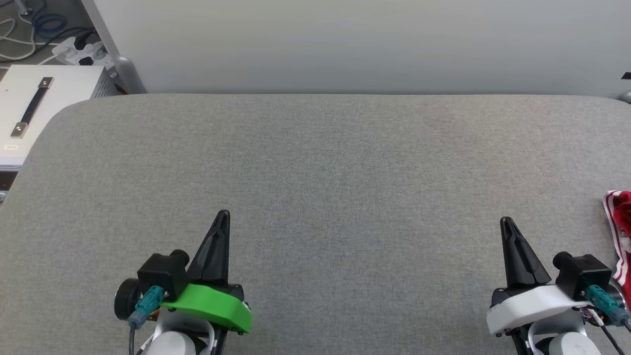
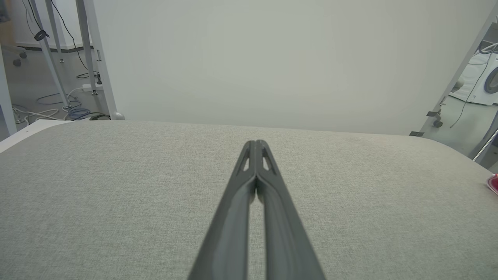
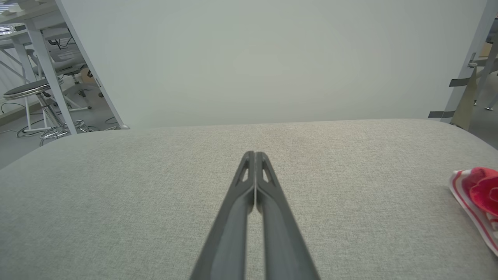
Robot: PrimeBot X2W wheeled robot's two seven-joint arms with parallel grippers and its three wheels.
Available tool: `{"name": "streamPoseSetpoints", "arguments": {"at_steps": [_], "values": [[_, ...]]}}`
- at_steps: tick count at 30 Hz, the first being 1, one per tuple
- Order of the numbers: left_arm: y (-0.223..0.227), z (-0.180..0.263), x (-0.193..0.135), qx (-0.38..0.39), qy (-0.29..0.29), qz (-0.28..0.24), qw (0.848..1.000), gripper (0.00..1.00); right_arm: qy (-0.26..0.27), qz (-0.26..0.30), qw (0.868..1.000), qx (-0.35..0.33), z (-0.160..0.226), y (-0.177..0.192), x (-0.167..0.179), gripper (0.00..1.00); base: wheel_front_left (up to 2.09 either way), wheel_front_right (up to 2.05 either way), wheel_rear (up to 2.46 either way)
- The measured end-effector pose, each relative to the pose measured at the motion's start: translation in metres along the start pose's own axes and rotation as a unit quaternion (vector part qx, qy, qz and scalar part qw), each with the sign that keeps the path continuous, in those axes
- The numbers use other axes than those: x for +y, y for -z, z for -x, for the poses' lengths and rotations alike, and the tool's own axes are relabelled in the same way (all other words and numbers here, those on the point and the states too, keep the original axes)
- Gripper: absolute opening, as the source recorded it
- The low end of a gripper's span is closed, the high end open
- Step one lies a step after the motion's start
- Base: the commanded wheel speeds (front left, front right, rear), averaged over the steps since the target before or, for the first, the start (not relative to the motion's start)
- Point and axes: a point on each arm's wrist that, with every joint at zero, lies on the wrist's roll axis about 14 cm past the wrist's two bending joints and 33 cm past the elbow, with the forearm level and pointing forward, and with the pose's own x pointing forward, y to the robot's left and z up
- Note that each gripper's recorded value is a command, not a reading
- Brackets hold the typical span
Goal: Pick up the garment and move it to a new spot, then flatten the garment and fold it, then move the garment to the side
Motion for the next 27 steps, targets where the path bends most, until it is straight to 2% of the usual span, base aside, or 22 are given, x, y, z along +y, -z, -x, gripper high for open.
{"name": "streamPoseSetpoints", "arguments": {"at_steps": [27], "values": [[-0.0038, -0.0017, 0.0047, 0.011, -0.011, -0.029, 0.999, 0.00, 0.000, 0.020, 1.000, 0.009, 0.0019, -0.0049, 0.0001, 0.00, 0.00, 0.00, 0.00]]}}
